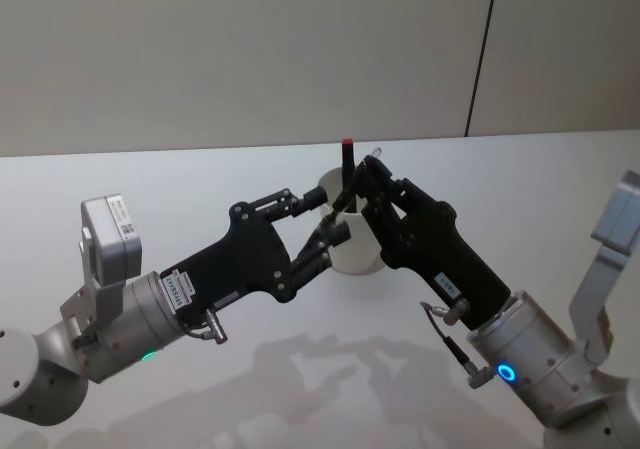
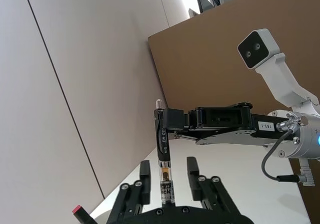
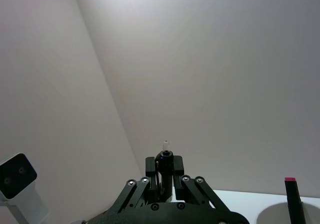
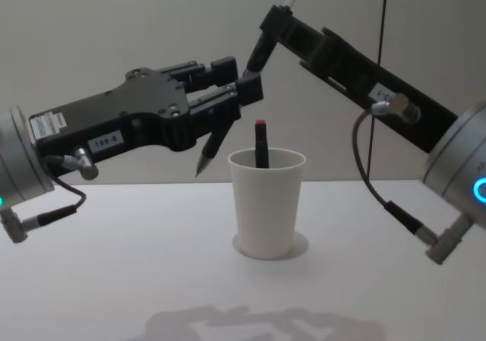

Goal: Place the pen into the pen holder.

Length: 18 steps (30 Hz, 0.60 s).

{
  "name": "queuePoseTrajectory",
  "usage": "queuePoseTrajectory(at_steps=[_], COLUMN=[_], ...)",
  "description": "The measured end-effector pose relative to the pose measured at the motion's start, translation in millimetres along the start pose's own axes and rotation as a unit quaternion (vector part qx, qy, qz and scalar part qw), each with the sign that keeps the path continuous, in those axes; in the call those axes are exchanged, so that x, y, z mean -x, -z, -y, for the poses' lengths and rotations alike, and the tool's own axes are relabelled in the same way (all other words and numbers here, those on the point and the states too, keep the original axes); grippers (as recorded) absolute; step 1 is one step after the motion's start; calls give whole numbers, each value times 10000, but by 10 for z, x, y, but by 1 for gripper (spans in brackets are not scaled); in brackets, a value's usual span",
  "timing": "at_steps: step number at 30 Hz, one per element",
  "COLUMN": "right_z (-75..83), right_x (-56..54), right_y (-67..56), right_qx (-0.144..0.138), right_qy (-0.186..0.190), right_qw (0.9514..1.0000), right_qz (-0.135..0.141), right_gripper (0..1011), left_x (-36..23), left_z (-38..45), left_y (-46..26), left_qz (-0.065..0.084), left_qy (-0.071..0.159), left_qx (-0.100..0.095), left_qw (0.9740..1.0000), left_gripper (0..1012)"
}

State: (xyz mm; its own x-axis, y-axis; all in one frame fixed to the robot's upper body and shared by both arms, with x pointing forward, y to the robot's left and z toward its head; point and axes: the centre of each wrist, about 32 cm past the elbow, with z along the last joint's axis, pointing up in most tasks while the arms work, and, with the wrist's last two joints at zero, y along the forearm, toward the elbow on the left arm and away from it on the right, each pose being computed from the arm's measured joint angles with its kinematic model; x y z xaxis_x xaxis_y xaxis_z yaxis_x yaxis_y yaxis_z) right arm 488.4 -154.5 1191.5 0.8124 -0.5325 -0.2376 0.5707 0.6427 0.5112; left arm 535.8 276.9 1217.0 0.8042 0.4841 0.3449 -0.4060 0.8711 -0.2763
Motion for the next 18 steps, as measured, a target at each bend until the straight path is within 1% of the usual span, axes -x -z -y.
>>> queuePoseTrajectory(at_steps=[1,2,3,4,5,6,10,13,15,17,18], right_z=[-2,-2,-3,-4,-4,-5,-6,-5,-5,-5,-3], right_x=[-1,-2,-2,-3,-3,-4,-6,-7,-8,-8,-9], right_y=[0,0,-1,-1,-1,-1,-3,-4,-4,-5,-5], right_qx=[-6,-8,-10,-15,-15,-18,-26,-33,-37,-39,-39], right_qy=[-1,-1,-2,-5,-5,-6,-13,-19,-22,-23,-24], right_qw=[10000,10000,10000,10000,10000,10000,10000,10000,10000,10000,10000], right_qz=[3,4,5,6,6,7,11,16,18,20,21], right_gripper=[184,184,184,184,184,184,184,184,184,184,184], left_x=[0,0,0,0,0,0,0,0,0,0,0], left_z=[0,0,0,0,0,0,0,0,0,0,0], left_y=[0,0,0,0,0,0,-1,-1,-1,-1,-1], left_qz=[0,0,0,0,0,0,0,0,-1,-1,-2], left_qy=[0,0,0,0,0,0,0,0,0,-1,-1], left_qx=[0,0,0,0,0,0,1,2,2,4,4], left_qw=[10000,10000,10000,10000,10000,10000,10000,10000,10000,10000,10000], left_gripper=[472,533,533,573,592,647,752,864,888,958,974])
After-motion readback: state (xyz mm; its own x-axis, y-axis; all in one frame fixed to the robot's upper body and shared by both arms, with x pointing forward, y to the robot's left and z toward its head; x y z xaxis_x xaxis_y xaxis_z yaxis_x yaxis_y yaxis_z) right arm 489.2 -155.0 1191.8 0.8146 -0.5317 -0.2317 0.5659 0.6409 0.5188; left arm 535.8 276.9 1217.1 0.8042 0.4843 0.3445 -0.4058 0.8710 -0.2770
